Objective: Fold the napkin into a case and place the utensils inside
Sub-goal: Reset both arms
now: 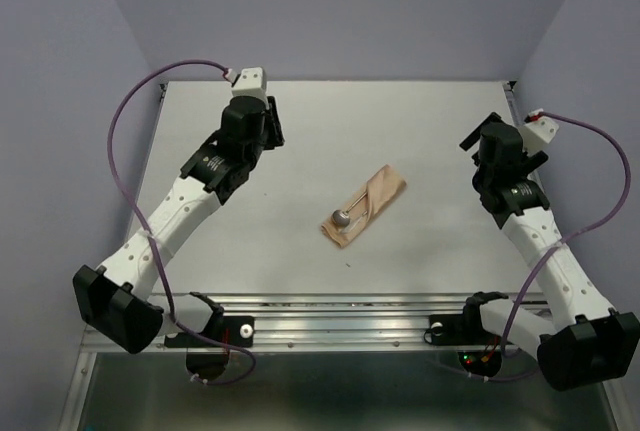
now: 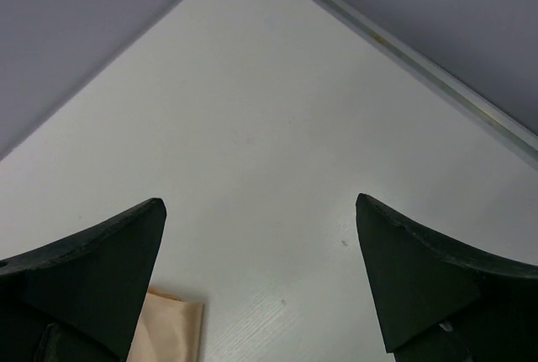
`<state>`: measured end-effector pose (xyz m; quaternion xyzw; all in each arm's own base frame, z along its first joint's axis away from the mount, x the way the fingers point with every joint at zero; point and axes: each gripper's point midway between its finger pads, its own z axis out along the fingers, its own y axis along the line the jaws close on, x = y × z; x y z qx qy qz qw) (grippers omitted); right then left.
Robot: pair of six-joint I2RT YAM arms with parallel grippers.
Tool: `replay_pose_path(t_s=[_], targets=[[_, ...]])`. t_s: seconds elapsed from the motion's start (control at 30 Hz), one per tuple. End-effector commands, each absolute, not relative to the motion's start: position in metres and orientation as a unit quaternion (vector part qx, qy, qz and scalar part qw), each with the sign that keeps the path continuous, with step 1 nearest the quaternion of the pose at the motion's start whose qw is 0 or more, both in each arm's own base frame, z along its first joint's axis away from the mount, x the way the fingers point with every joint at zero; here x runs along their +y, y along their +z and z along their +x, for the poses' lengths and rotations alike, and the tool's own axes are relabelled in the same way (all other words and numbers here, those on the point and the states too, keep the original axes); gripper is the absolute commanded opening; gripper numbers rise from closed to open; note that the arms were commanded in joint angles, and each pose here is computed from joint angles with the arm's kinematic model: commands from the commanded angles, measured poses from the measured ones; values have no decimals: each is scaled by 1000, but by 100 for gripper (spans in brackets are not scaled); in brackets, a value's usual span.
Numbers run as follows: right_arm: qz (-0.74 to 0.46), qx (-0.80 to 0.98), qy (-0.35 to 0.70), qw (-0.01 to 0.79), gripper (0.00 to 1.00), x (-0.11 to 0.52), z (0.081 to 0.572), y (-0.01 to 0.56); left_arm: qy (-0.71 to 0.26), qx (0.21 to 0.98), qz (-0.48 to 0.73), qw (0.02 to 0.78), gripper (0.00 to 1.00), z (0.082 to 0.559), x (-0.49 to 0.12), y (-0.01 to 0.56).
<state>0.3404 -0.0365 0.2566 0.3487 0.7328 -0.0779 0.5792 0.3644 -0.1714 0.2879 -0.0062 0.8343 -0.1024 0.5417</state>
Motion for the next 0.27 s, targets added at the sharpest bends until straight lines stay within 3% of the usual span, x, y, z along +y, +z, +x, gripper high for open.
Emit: replay_pose_path(t_s=[0.0,0.23], targets=[[387,694,-124,595,100,-59,320,266,-104,777,-87,614,45,366,-136,335],[419,665,-140,602,100,-71,305,268,-98,753,-132,638,46,364,-99,350]])
